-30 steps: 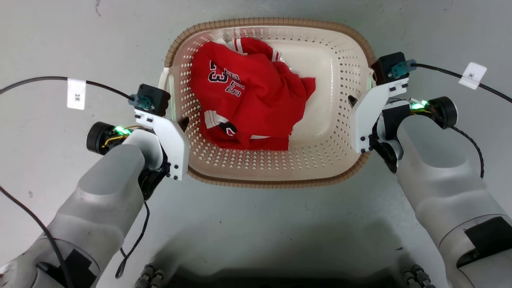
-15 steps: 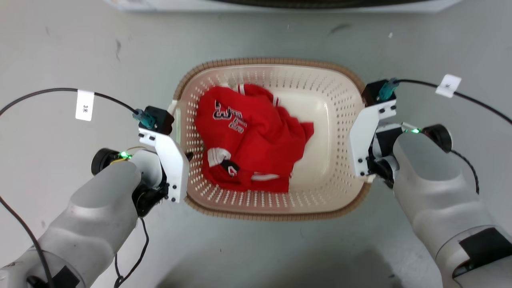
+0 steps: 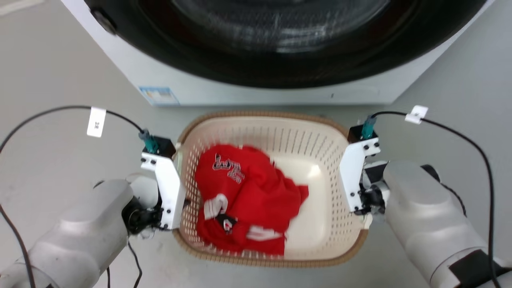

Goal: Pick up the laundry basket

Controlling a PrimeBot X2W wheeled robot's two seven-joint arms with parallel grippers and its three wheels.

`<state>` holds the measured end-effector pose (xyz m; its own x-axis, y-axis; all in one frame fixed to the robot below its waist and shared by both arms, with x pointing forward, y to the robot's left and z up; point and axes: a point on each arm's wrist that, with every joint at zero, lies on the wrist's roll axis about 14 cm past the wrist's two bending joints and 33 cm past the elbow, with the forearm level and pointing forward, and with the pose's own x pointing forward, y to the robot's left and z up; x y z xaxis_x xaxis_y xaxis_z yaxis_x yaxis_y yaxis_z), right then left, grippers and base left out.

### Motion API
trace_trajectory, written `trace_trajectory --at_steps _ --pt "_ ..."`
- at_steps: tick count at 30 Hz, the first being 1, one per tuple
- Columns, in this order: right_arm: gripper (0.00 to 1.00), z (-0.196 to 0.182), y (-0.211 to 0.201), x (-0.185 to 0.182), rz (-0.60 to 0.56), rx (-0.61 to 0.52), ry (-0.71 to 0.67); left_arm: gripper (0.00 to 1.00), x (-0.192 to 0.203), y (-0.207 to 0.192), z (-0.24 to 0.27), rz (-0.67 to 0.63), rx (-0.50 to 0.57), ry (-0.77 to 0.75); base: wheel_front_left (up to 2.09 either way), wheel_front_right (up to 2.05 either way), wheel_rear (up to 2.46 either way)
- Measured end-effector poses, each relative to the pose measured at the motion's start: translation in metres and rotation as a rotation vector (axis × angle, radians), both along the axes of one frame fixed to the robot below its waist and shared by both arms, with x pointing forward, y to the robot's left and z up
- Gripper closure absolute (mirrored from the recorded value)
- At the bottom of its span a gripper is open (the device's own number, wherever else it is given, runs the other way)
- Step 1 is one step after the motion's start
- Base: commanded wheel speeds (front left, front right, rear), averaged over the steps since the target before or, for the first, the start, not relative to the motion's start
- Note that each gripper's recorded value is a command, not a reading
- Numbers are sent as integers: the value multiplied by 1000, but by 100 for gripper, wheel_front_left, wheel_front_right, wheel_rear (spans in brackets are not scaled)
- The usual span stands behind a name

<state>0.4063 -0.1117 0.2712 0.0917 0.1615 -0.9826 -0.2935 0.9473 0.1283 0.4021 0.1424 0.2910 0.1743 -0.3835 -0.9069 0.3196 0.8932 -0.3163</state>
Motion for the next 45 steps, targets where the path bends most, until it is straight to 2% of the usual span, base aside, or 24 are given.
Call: trace_trajectory --at_steps 7,11,20,31,45 --pt "100 47 4 -18 39 -9 -19 100 -28 5 38 12 -1 46 0 0 0" --pt "100 67 4 -28 23 6 -39 100 -38 6 56 16 0 34 0 0 0" --pt "100 97 2 -49 28 -3 -71 100 -61 6 82 12 4 31 0 0 0" --pt "100 110 5 -56 31 -2 -96 100 -85 7 85 17 4 53 0 0 0" --pt "100 109 8 -57 36 3 -92 100 -83 8 87 43 -3 40 0 0 0"
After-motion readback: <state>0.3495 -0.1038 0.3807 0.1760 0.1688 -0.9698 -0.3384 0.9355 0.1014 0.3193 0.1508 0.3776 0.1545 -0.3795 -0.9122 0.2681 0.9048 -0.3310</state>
